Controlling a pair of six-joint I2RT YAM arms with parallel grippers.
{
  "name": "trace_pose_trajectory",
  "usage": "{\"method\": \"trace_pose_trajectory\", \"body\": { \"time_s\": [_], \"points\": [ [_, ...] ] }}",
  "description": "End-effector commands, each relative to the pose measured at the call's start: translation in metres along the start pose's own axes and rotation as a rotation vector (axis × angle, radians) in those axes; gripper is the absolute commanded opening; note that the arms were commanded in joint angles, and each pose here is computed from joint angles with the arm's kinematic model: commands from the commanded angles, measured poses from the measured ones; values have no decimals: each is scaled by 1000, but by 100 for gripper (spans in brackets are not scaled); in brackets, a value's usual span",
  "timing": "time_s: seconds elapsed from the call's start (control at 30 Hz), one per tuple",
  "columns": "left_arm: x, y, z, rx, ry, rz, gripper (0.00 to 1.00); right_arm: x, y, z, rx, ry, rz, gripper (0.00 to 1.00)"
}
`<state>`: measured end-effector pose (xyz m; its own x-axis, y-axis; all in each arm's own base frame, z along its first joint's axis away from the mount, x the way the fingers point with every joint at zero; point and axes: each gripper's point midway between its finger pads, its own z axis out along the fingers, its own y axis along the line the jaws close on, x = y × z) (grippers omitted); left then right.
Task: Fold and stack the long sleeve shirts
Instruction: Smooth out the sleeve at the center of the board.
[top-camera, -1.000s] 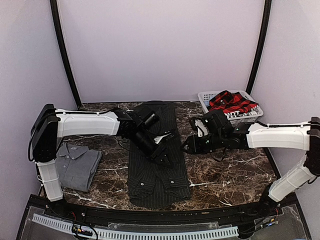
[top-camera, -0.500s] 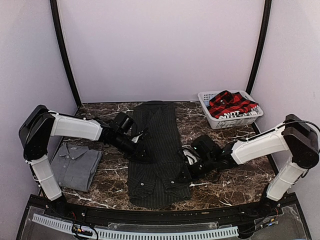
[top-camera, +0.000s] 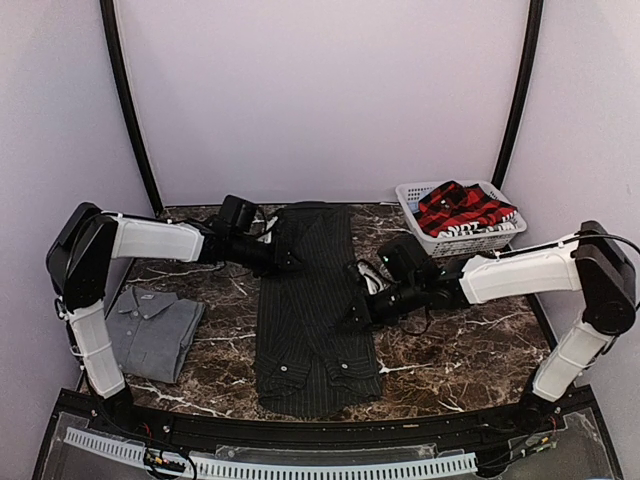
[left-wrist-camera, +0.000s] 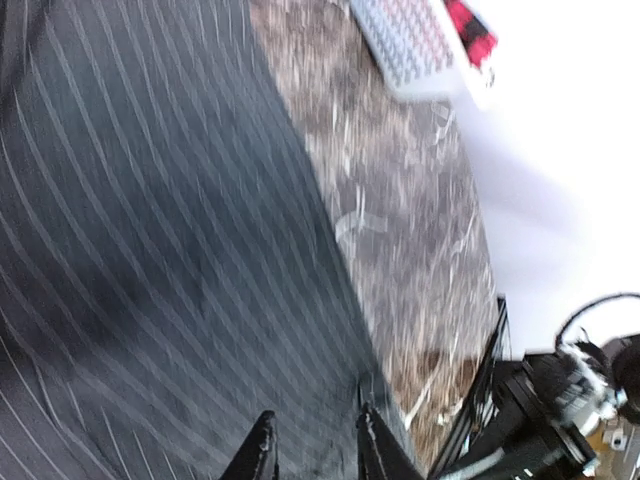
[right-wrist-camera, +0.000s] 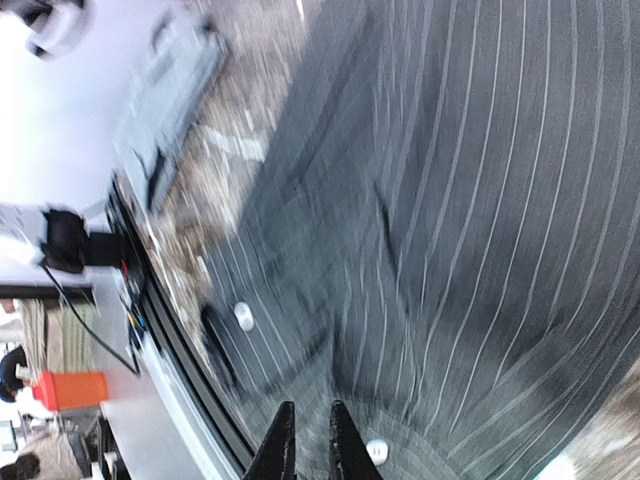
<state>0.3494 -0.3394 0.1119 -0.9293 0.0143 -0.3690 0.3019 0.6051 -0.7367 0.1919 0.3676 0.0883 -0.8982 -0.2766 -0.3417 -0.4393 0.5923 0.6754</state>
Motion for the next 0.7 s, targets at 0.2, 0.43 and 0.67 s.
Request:
{"method": "trace_pose_trajectory", "body": {
  "time_s": [0.2,0.43,0.67],
  "points": [
    [-113,40,32,-18,-185,12,25,-172,-11,-9,-116,-289,-14,10],
    [-125,88,59,-77,-153,-34,25,-206,-84,31,-122,-318,157,9],
    [-121,110,61,-147,-136,-71,24,-190,-145,33,-4,-376,340,8]
  ]
}}
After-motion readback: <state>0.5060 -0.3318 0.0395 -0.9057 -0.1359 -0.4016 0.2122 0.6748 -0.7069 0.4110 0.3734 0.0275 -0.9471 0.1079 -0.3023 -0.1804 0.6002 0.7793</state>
